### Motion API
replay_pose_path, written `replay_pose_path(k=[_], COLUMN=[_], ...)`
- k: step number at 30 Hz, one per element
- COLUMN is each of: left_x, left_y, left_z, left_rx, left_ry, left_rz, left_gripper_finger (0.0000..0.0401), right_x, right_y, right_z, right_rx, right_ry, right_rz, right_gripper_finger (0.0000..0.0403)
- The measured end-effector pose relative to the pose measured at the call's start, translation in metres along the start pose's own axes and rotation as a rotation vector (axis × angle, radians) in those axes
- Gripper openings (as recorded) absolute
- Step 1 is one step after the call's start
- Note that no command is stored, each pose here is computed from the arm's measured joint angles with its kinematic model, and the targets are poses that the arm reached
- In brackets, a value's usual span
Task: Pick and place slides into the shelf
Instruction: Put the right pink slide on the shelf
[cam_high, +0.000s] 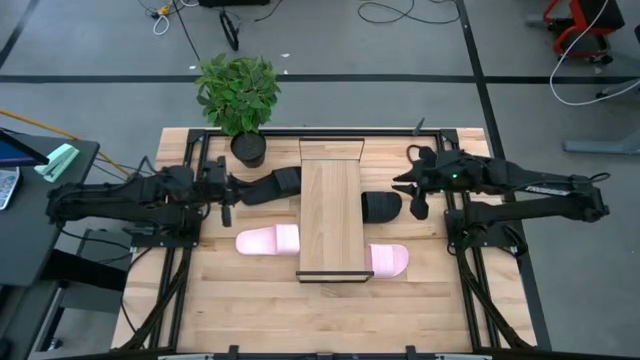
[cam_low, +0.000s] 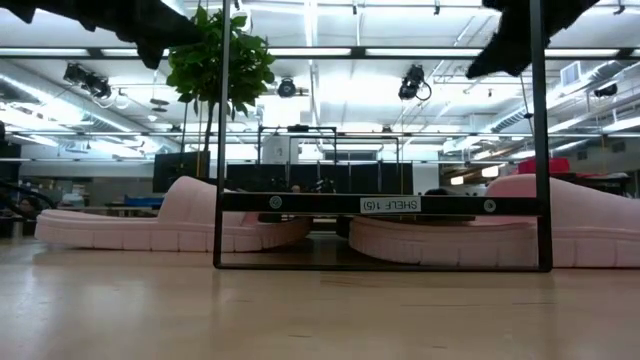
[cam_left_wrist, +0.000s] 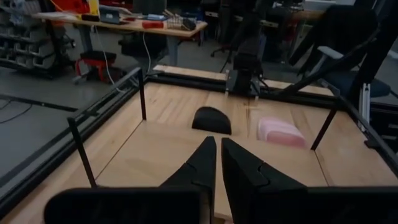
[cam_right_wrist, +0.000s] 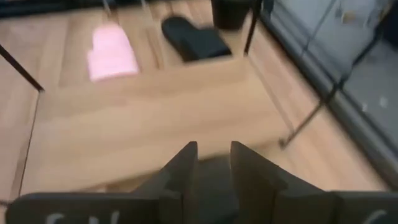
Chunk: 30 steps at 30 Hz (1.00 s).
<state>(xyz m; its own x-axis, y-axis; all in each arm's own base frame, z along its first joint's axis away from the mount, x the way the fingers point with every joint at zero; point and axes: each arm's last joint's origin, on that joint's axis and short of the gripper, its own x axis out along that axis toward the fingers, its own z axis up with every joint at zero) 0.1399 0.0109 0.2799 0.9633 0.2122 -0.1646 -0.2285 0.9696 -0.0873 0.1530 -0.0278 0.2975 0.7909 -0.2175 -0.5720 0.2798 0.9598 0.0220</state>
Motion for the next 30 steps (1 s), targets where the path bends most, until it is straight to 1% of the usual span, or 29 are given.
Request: replay_pose_path(k=[4, 10, 12, 14, 17, 20, 24, 26, 30], left_x=[0.004, 0.006, 0.007, 0.009, 0.010, 0.010, 0.010, 0.010, 0.010], left_y=[0.000, 0.000, 0.000, 0.000, 0.000, 0.000, 0.001, 0.001, 0.001], left_z=[-0.002, -0.009, -0.012, -0.013, -0.014, -0.019, -0.025, -0.025, -0.026], left_rx=[-0.027, -0.011, 0.012, 0.051, 0.073, 0.085, 0.096, 0.096, 0.097], left_ry=[0.022, 0.098, 0.123, 0.139, 0.147, 0.193, 0.260, 0.263, 0.265], left_rz=[0.003, 0.013, 0.015, 0.015, 0.014, 0.017, 0.024, 0.024, 0.024], left_gripper_finger=[0.0038, 0.0038, 0.0035, 0.0031, 0.0026, 0.0023, 0.0027, 0.0030, 0.0034], right_x=[0.004, 0.000, -0.002, -0.002, 0.002, 0.010, 0.023, 0.031, 0.045], right_y=[0.000, 0.002, 0.004, 0.006, 0.009, 0.012, 0.015, 0.017, 0.021], right_z=[-0.008, -0.028, -0.033, -0.037, -0.047, -0.063, -0.093, -0.107, -0.128], right_rx=[0.082, 0.239, 0.282, 0.318, 0.365, 0.403, 0.471, 0.515, 0.611], right_ry=[0.101, 0.307, 0.362, 0.388, 0.426, 0.481, 0.558, 0.582, 0.607], right_rz=[-0.002, -0.033, -0.046, -0.052, -0.059, -0.076, -0.109, -0.091, 0.001], right_gripper_finger=[0.0103, 0.0101, 0.0102, 0.0103, 0.0103, 0.0104, 0.0105, 0.0105, 0.0105])
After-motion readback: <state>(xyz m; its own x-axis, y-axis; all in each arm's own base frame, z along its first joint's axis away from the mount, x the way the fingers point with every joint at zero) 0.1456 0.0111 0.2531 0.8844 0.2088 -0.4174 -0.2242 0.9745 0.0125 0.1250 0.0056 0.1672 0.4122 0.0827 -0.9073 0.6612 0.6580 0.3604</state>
